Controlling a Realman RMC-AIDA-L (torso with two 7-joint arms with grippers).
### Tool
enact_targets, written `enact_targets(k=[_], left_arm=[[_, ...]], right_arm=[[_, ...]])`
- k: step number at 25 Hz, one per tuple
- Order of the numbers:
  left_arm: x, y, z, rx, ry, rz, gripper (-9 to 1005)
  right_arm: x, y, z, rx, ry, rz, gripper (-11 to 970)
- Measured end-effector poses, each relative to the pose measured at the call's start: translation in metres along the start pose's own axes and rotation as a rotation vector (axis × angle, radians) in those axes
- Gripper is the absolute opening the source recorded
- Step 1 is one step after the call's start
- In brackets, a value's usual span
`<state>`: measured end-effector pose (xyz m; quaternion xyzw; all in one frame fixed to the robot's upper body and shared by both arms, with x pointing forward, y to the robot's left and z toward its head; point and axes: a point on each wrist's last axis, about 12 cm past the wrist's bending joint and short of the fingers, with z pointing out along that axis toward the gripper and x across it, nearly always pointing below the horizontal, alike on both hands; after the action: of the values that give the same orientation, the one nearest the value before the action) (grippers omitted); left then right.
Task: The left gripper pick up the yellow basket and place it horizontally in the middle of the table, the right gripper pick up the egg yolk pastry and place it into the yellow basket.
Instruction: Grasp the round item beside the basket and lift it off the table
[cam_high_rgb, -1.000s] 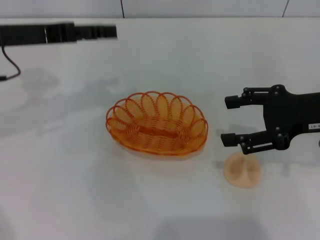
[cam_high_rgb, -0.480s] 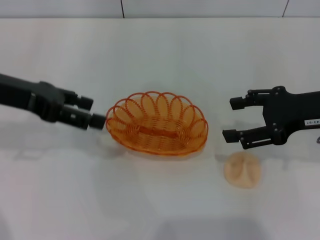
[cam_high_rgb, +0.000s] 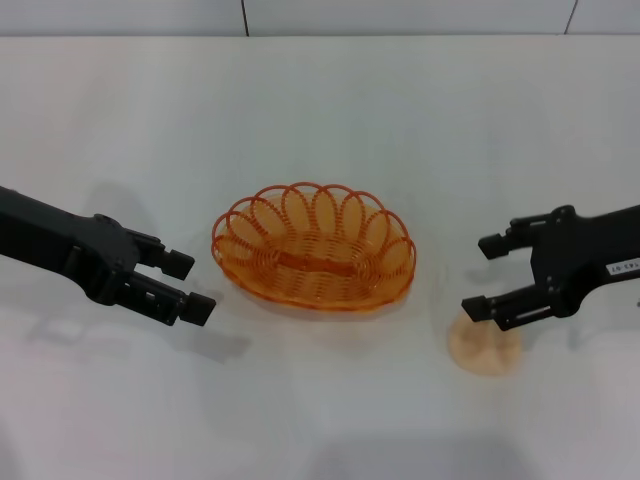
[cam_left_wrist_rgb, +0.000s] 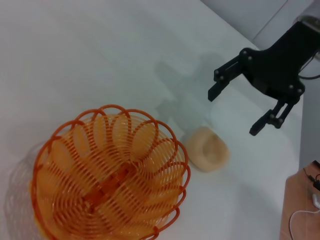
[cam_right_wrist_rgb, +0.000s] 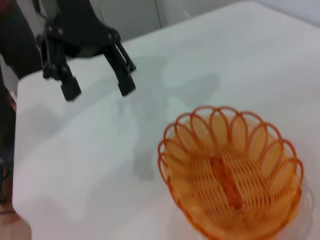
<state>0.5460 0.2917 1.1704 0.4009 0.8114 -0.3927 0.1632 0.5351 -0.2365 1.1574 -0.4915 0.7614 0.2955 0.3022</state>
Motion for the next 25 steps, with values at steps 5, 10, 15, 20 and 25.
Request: enact_targets(k=[5,10,15,20,25], left_arm=[[-0.002,0.0,0.001,0.0,0.002,0.005,880],[-0.004,0.0,0.001,-0.005,0.002,0.01,880],[-0.004,0.001,0.0,-0.009,0.0,0.009,880],[-0.005,0.001,0.0,-0.012,-0.001,0.011,880],[-0.005,0.002,0.0,-0.019,-0.006,0.011,880]], right_arm=[[0.002,-0.001,0.008,0.018,0.06,0.021,810],[0.003,0.0,0.016,0.025,0.074,0.017,791],[0.006,0.002,0.022,0.025,0.085,0.016,772],[0.012,0.002,0.024,0.021,0.096,0.034,754],[0.018,0.001,0.024,0.026,0.111,0.047,735]])
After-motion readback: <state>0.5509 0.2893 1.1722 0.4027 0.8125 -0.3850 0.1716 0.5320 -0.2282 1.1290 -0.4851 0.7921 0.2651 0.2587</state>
